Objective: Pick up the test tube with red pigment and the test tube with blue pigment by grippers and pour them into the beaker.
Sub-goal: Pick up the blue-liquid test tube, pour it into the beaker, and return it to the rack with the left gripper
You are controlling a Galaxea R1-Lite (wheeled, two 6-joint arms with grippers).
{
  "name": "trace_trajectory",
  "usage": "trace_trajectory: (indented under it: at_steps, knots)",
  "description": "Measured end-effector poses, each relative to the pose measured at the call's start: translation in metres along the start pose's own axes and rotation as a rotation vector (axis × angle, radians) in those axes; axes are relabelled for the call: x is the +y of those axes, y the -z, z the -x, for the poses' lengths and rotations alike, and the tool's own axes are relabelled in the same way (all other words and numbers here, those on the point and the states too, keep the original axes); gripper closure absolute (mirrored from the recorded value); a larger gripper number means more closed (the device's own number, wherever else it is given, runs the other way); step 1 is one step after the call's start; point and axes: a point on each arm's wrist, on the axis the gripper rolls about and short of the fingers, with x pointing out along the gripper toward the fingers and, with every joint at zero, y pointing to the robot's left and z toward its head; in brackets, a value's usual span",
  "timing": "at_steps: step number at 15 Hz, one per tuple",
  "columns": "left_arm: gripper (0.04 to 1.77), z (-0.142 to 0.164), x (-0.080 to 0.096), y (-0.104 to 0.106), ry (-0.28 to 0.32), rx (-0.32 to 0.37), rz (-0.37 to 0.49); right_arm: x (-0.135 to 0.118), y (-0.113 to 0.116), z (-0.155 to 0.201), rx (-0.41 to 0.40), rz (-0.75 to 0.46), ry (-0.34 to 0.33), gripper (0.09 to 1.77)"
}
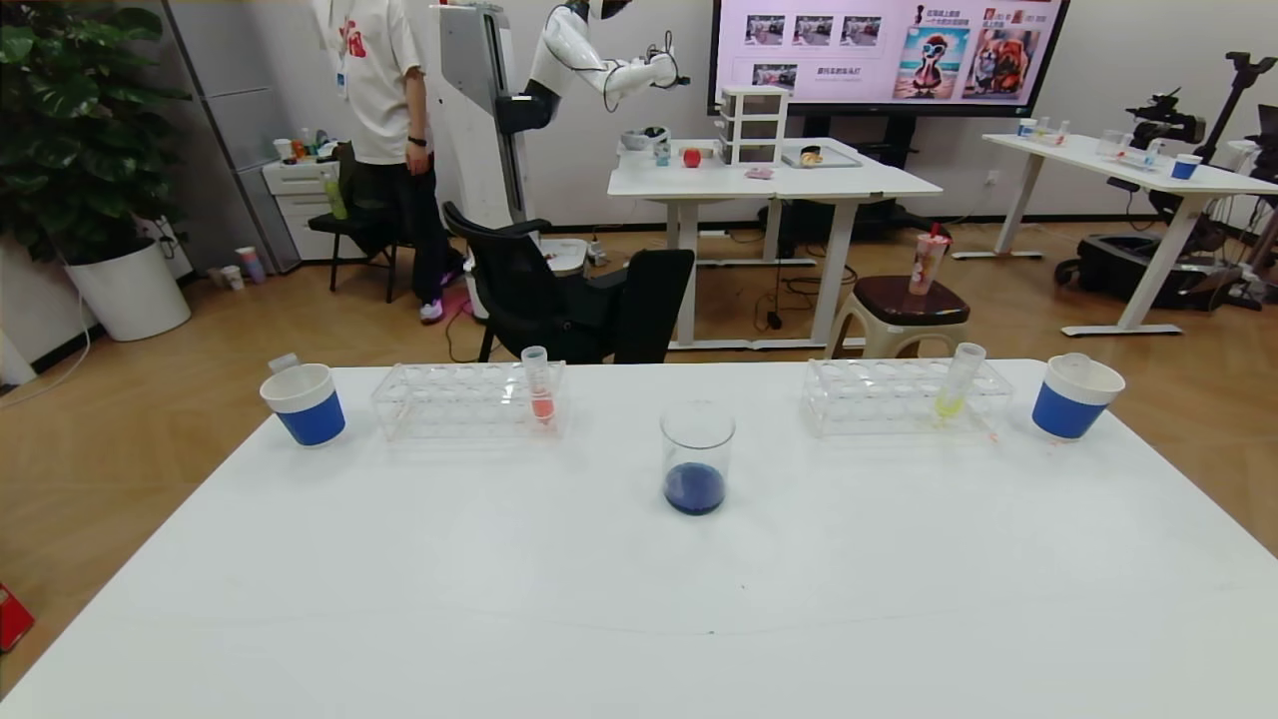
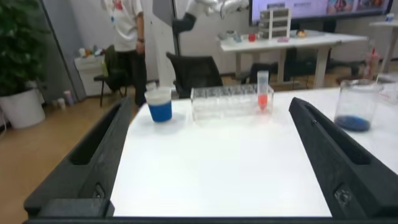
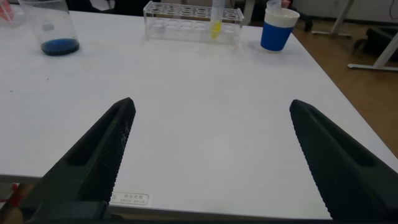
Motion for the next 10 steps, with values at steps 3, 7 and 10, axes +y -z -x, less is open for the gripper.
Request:
trace_trajectory:
  at_steps: [3,7,10]
  knots:
    - [0.06,0.002,-0.004,0.041,0.053,0.266,0.003,0.000,0.000,0.000,0.000,0.000,0.000,0.13]
    - [0.06,0.001,-0.005,0.043,0.058,0.268,0.019,0.000,0.000,0.000,0.000,0.000,0.000,0.13]
    - [0.06,0.001,-0.004,0.043,0.038,0.271,0.082,0.000,0.000,0.000,0.000,0.000,0.000,0.13]
